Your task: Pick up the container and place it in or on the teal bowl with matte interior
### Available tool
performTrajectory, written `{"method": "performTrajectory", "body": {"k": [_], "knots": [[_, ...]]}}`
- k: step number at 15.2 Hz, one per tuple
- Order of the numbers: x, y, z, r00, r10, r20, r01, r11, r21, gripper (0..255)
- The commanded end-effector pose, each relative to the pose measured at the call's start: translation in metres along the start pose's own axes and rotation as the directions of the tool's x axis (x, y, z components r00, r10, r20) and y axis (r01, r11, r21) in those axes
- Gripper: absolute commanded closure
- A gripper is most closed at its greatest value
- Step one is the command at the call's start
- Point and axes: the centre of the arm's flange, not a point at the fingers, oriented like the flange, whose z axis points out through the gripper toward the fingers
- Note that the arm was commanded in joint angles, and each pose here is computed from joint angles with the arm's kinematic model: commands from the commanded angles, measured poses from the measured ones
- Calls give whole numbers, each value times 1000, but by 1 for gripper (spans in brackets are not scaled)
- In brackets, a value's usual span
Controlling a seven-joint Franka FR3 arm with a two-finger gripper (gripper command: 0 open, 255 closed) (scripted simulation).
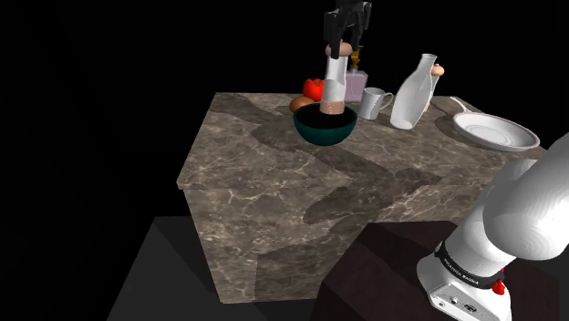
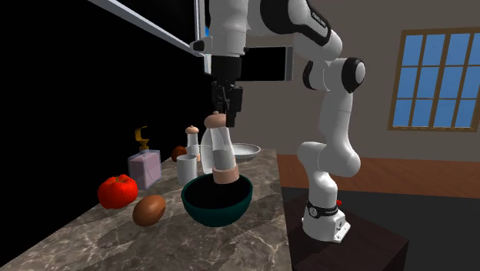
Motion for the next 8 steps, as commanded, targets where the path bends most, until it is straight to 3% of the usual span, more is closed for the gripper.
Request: {"method": "performTrajectory", "body": {"k": [1, 8], "knots": [[0, -1, 10, 1000, 0, -1, 0, 1000, 0, 255], [0, -2, 19, 1000, 0, -1, 0, 1000, 0, 255]]}}
